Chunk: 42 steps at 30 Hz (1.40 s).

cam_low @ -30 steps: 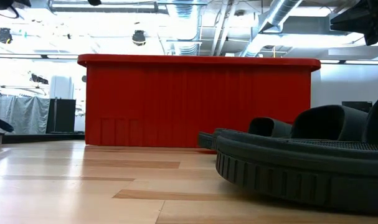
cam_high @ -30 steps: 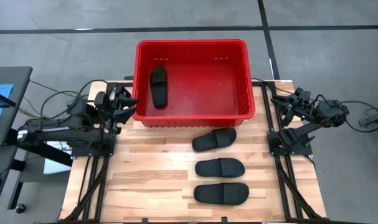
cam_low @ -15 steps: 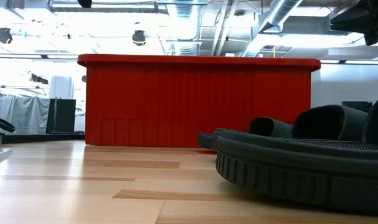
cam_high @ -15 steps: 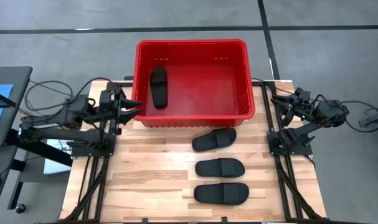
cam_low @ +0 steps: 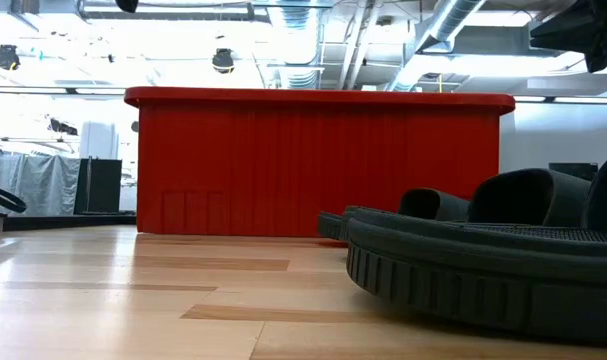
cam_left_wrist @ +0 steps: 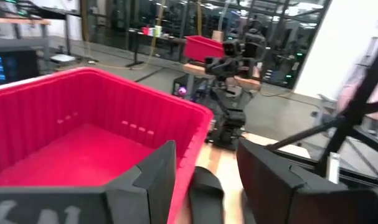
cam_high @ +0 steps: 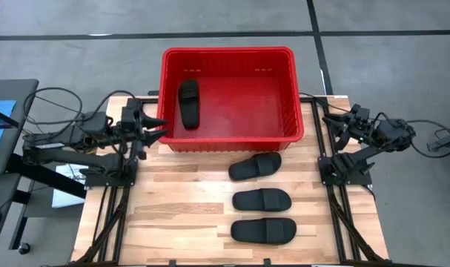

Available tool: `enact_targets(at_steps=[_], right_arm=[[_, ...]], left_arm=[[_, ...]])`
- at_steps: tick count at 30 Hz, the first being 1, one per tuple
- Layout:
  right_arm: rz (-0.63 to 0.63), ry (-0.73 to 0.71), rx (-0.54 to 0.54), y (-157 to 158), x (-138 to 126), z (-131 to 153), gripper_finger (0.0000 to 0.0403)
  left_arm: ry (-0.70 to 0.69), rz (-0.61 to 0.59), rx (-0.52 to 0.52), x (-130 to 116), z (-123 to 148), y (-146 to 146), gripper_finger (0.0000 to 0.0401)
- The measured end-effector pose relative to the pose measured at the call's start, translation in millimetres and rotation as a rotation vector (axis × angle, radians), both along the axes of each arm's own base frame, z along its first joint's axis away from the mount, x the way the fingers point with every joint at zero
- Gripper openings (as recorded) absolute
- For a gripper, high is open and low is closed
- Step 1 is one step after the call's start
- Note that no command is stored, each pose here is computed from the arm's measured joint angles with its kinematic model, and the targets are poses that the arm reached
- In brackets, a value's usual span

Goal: Pick and place slides into bin
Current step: Put the black slide into the red bin

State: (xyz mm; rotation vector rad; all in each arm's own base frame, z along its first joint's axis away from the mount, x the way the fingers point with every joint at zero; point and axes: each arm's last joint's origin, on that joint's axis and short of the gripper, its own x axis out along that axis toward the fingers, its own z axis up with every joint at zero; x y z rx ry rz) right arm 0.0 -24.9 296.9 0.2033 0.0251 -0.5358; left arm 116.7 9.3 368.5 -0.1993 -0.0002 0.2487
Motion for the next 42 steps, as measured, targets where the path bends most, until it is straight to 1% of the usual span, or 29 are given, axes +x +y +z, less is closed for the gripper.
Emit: enact_targets(at_steps=[4, 6, 9, 10, 14, 20, 22, 25, 27, 30, 32, 35, 37, 38, 40, 42], right_arm=[[0.001, -0.035, 0.016, 0.1, 0.2, 3.1, 0.0091], [0.019, -0.076, 0.069, 0.7, 0.6, 4.7, 0.0091], [0.013, -0.147, 0.182, 0.8, 0.9, 5.6, 0.0091], [0.009, -0.162, 0.195, 0.9, 1.2, 6.6, 0.0091], [-0.009, -0.212, 0.192, 0.3, 0.8, 12.4, 0.0091], [0.034, -0.264, 0.255, 1.3, 1.3, 15.1, 0.0091], [0.104, -0.246, 0.241, 3.1, 2.2, 15.3, 0.0091], [0.246, -0.236, 0.221, 7.2, 4.2, 17.7, 0.0091], [0.326, -0.22, 0.187, 11.6, 10.0, 21.4, 0.0091], [0.424, -0.18, 0.095, 18.7, 21.1, 26.8, 0.0091], [0.471, -0.137, -0.003, 24.3, 31.6, 30.5, 0.0091], [0.529, -0.057, -0.188, 32.3, 47.2, 37.9, 0.0091], [0.533, -0.008, -0.291, 35.8, 55.4, 48.1, 0.0091], [0.532, 0.01, -0.323, 37.1, 58.8, 54.0, 0.0091], [0.509, 0.043, -0.358, 38.9, 65.2, 65.8, 0.0091], [0.479, 0.085, -0.37, 39.8, 69.9, 76.4, 0.0091]], left_arm=[[-0.007, 0.037, 0.008, -0.4, 0.9, 1.1, 0.016], [-0.008, 0.036, 0.008, -0.3, 0.9, 1.0, 0.016], [-0.005, 0.026, -0.005, 1.3, 0.3, 0.8, 0.016], [-0.006, 0.026, -0.012, 1.6, 0.2, 0.8, 0.016], [0.01, 0.026, -0.025, 6.5, -1.8, 0.9, 0.016], [0.03, 0.027, -0.042, 18.3, -4.8, 1.2, 0.016], [0.036, 0.027, -0.042, 22.0, -5.7, 1.2, 0.016], [0.031, 0.024, -0.041, 26.0, -5.7, 1.3, 0.016], [0.02, 0.023, -0.038, 25.7, -4.6, 1.2, 0.016], [0.008, 0.023, -0.037, 23.0, -3.2, 1.2, 0.016], [-0.002, 0.023, -0.033, 20.1, -1.8, 1.1, 0.016], [-0.013, 0.022, -0.025, 16.1, -0.3, 1.0, 0.016], [-0.019, 0.023, -0.024, 14.3, 0.4, 1.0, 0.016], [-0.02, 0.023, -0.024, 12.7, 0.6, 0.9, 0.016], [-0.022, 0.024, -0.024, 10.6, 0.9, 0.9, 0.016], [-0.018, 0.025, -0.024, 7.6, 0.7, 0.9, 0.016]])
